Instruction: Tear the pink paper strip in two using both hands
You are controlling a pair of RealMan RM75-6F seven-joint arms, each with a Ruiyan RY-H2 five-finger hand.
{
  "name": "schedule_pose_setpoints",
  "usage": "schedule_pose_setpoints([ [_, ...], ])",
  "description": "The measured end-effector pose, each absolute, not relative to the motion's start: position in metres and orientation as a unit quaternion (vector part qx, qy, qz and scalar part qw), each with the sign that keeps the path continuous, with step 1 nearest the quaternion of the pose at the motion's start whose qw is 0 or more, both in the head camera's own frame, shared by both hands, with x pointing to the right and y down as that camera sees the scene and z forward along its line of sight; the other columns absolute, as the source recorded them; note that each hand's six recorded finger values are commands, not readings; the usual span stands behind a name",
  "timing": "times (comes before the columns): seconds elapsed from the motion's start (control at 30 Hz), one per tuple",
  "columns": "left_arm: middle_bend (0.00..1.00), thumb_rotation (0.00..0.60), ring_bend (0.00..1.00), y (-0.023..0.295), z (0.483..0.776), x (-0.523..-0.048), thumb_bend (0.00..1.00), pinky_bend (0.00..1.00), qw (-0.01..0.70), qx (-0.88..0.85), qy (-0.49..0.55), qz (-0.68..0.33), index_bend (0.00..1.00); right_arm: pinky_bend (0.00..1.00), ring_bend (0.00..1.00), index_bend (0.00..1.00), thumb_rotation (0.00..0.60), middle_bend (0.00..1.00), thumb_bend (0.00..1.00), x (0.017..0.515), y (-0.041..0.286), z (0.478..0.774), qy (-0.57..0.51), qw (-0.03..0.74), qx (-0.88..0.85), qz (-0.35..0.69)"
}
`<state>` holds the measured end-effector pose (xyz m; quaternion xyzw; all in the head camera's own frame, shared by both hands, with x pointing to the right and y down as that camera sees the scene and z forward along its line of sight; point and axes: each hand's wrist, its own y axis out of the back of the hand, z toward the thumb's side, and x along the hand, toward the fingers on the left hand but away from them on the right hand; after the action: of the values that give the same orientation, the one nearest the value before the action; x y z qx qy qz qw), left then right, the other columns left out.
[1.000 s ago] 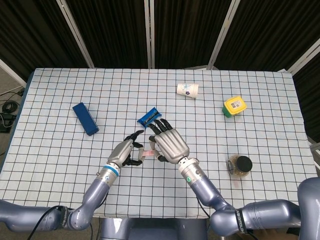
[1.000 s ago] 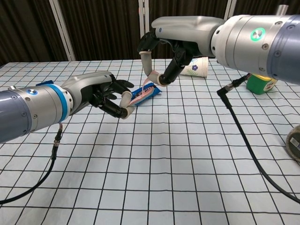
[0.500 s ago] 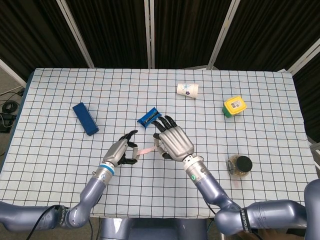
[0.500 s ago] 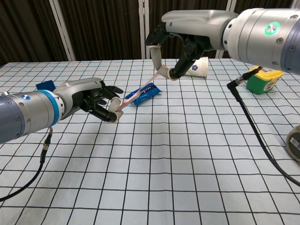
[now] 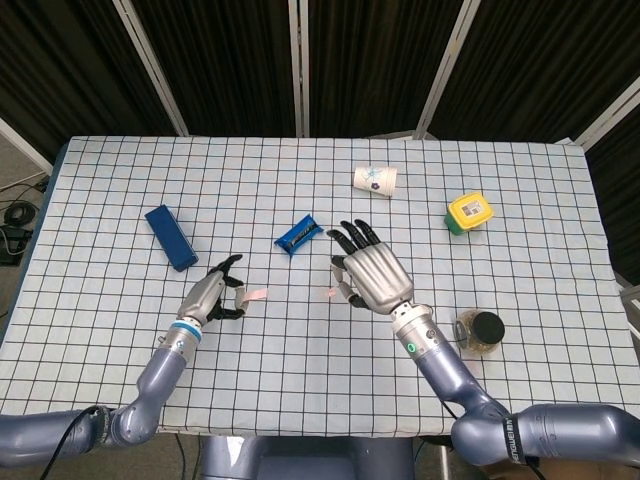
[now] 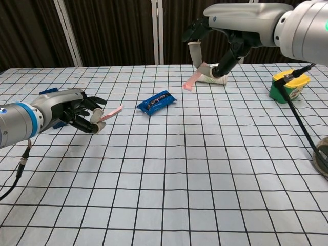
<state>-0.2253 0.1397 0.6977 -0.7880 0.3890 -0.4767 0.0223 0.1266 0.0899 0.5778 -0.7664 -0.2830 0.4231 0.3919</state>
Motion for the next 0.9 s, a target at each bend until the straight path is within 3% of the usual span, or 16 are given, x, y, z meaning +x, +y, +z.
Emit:
schedule_pose_setpoints([
  [0.07, 0.00, 0.600, 0.00, 0.137, 0.697, -0.231, 0.49, 0.00, 0.028, -0.785, 0.392, -0.478, 0.71, 0.00, 0.00, 0.74, 0.600, 0.12, 0.38, 0.131, 0.091, 0.580, -0.279, 0.395, -0.764, 0.427],
  [0.1, 0.00, 0.600, 0.00, 0.136, 0.696, -0.234, 0.42, 0.00, 0.031, -0.784, 0.393, -0.479, 0.61, 0.00, 0.00, 0.64, 0.600, 0.11, 0.37, 0.133, 0.092, 0.582, -0.277, 0.396, -0.763, 0.429],
  [0.13, 0.00, 0.600, 0.00, 0.135, 0.696, -0.237, 0.26, 0.00, 0.035, -0.783, 0.395, -0.479, 0.38, 0.00, 0.00, 0.61, 0.600, 0.11, 0.36, 0.135, 0.093, 0.584, -0.274, 0.396, -0.763, 0.432],
  [0.17, 0.00, 0.600, 0.00, 0.134, 0.695, -0.241, 0.11, 0.00, 0.040, -0.781, 0.397, -0.481, 0.17, 0.00, 0.00, 0.41, 0.600, 0.08, 0.26, 0.138, 0.094, 0.586, -0.271, 0.396, -0.762, 0.435],
  [0.2, 0.00, 0.600, 0.00, 0.133, 0.694, -0.245, 0.03, 0.00, 0.044, -0.780, 0.398, -0.482, 0.06, 0.00, 0.00, 0.20, 0.600, 0.04, 0.14, 0.141, 0.095, 0.588, -0.269, 0.398, -0.760, 0.437],
  [0.23, 0.00, 0.600, 0.00, 0.132, 0.693, -0.247, 0.00, 0.00, 0.045, -0.779, 0.398, -0.483, 0.00, 0.00, 0.00, 0.10, 0.600, 0.02, 0.07, 0.143, 0.096, 0.590, -0.266, 0.399, -0.759, 0.439],
  [0.27, 0.00, 0.600, 0.00, 0.132, 0.693, -0.250, 0.00, 0.00, 0.044, -0.780, 0.395, -0.484, 0.00, 0.00, 0.00, 0.01, 0.600, 0.00, 0.01, 0.147, 0.097, 0.594, -0.260, 0.402, -0.758, 0.443],
  [0.3, 0.00, 0.600, 0.00, 0.133, 0.692, -0.251, 0.00, 0.00, 0.045, -0.781, 0.391, -0.484, 0.00, 0.00, 0.00, 0.00, 0.600, 0.00, 0.00, 0.149, 0.098, 0.596, -0.254, 0.404, -0.757, 0.446],
  [0.73, 0.00, 0.600, 0.00, 0.112, 0.654, -0.288, 0.00, 0.00, 0.101, -0.773, 0.418, -0.466, 0.00, 0.00, 0.00, 0.00, 0.600, 0.00, 0.00, 0.189, 0.100, 0.569, -0.275, 0.441, -0.730, 0.444],
  [0.9, 0.00, 0.600, 0.00, 0.100, 0.625, -0.331, 0.00, 0.00, 0.158, -0.740, 0.452, -0.473, 0.00, 0.00, 0.00, 0.00, 0.600, 0.00, 0.00, 0.233, 0.102, 0.554, -0.306, 0.454, -0.709, 0.445],
])
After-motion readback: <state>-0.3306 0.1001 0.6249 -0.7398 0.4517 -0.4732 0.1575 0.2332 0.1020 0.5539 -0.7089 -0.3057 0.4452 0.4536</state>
